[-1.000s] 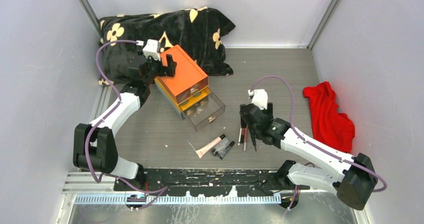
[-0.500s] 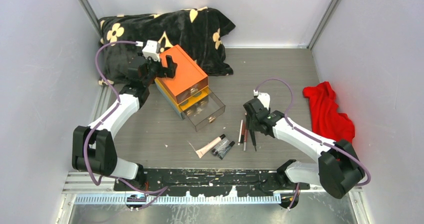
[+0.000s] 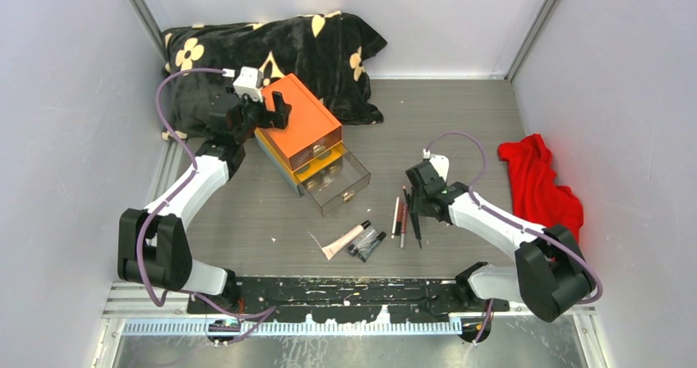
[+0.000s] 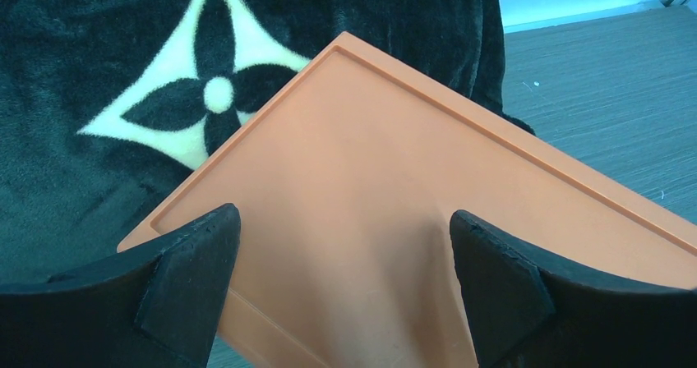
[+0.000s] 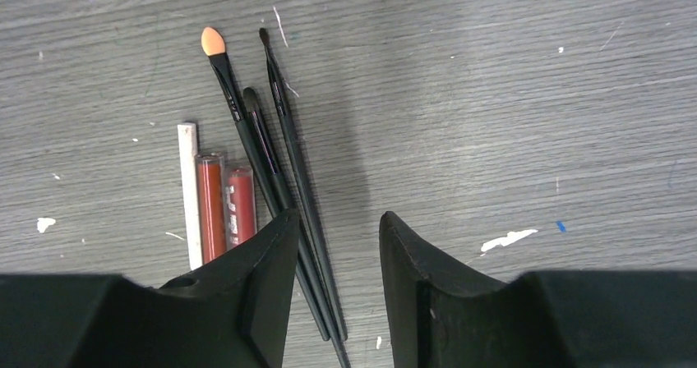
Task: Organize the makeup
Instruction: Pick up the makeup brush from the center of the board.
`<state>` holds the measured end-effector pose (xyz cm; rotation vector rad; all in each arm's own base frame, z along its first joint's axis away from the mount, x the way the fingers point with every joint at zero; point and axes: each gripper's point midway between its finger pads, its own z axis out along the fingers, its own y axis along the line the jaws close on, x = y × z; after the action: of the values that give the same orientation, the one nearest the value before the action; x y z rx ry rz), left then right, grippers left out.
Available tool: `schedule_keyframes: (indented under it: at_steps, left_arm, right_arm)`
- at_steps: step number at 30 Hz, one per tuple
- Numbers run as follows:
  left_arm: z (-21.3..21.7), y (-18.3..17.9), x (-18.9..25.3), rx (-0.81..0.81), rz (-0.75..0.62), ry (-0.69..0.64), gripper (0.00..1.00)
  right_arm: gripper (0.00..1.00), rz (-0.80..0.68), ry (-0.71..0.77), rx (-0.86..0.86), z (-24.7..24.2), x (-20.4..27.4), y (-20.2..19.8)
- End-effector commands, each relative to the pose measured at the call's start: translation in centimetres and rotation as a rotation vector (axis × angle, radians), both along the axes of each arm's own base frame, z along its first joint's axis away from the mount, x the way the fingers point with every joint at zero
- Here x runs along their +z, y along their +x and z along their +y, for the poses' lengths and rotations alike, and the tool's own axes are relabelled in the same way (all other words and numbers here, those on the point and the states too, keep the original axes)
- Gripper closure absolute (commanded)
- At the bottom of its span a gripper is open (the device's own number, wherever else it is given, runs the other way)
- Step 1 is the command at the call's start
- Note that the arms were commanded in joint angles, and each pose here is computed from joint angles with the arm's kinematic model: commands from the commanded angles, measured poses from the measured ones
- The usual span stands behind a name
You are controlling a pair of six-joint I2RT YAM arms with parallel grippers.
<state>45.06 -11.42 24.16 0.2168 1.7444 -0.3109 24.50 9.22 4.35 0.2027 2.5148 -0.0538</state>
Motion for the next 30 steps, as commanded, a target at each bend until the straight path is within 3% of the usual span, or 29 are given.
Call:
schedule_keyframes:
  at_steps: [1,30]
  left_arm:
    - [1.3,-4.7,-11.0,0.052,0.414,0.012,0.02]
    - [1.5,-5.0,-10.1,0.053,0.389,0.020,0.02]
  right_arm:
    - [0.55,-0.014,0.030,0.010,0.8,-0.4,0.9]
    - [0.58,0.035,-0.005,-0.002,0.4,-2.9,1.6]
